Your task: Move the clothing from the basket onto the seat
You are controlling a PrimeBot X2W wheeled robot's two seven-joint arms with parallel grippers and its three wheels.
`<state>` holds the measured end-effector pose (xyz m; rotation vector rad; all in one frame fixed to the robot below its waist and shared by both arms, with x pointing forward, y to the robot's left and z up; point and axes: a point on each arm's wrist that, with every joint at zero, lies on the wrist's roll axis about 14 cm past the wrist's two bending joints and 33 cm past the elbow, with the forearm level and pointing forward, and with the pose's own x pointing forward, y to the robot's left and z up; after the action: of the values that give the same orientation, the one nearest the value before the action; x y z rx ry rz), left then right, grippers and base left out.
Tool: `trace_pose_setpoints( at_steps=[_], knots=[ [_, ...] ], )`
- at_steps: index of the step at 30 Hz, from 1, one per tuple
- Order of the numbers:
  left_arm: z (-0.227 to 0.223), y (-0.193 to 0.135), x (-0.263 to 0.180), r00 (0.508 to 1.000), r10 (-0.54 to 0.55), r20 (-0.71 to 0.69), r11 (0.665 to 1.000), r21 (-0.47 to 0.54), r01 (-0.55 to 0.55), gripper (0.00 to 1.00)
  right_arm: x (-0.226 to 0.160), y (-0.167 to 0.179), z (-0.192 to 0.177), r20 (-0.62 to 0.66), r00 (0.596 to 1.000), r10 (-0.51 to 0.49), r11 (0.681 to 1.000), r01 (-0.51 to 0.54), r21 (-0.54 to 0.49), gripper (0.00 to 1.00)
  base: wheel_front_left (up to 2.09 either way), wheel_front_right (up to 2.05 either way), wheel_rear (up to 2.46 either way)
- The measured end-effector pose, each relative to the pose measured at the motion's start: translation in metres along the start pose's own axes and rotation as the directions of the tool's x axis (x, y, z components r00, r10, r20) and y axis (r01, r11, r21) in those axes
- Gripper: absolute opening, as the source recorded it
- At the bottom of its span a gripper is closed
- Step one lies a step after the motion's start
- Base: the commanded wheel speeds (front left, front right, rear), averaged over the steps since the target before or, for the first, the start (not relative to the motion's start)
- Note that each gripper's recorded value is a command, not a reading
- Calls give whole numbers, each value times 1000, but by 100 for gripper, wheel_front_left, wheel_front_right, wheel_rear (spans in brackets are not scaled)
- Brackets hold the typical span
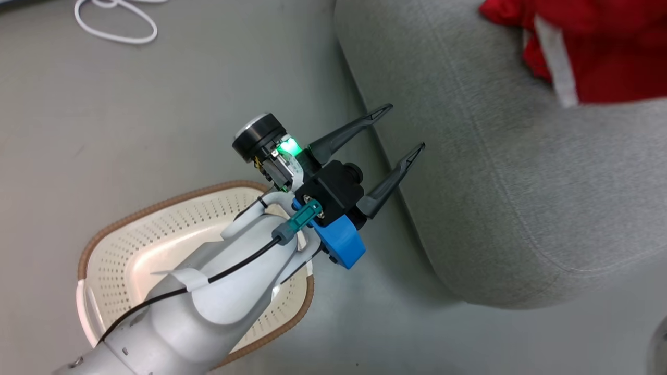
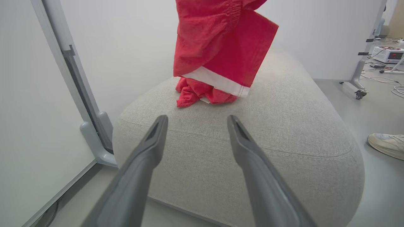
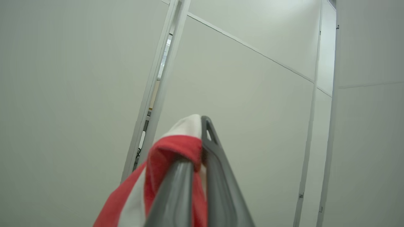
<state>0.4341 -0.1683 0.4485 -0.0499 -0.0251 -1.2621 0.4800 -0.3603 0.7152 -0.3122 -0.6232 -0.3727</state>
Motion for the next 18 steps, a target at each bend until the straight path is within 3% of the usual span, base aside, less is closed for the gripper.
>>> trace_pose_setpoints(
  at_steps=[5, 10, 15, 18],
  knots=[
    [-27, 19, -7, 999, 27, -32, 999, -24, -28, 100, 38, -21, -15, 16, 1000, -15, 995, 16, -101, 0, 0, 0, 0],
    [-53, 33, -14, 997, 49, -56, 997, -56, -52, 100, 60, -50, -52, -56, 997, -56, 982, 44, -183, 0, 0, 0, 0],
    [-77, 39, -20, 995, 59, -83, 994, -85, -66, 100, 45, -51, -121, -233, 970, -65, 976, 14, -217, 0, 0, 0, 0],
    [-89, 41, -21, 994, 57, -96, 993, -98, -66, 100, 14, -50, -172, -373, 924, -86, 978, 7, -210, 0, 0, 0, 0]
  ],
)
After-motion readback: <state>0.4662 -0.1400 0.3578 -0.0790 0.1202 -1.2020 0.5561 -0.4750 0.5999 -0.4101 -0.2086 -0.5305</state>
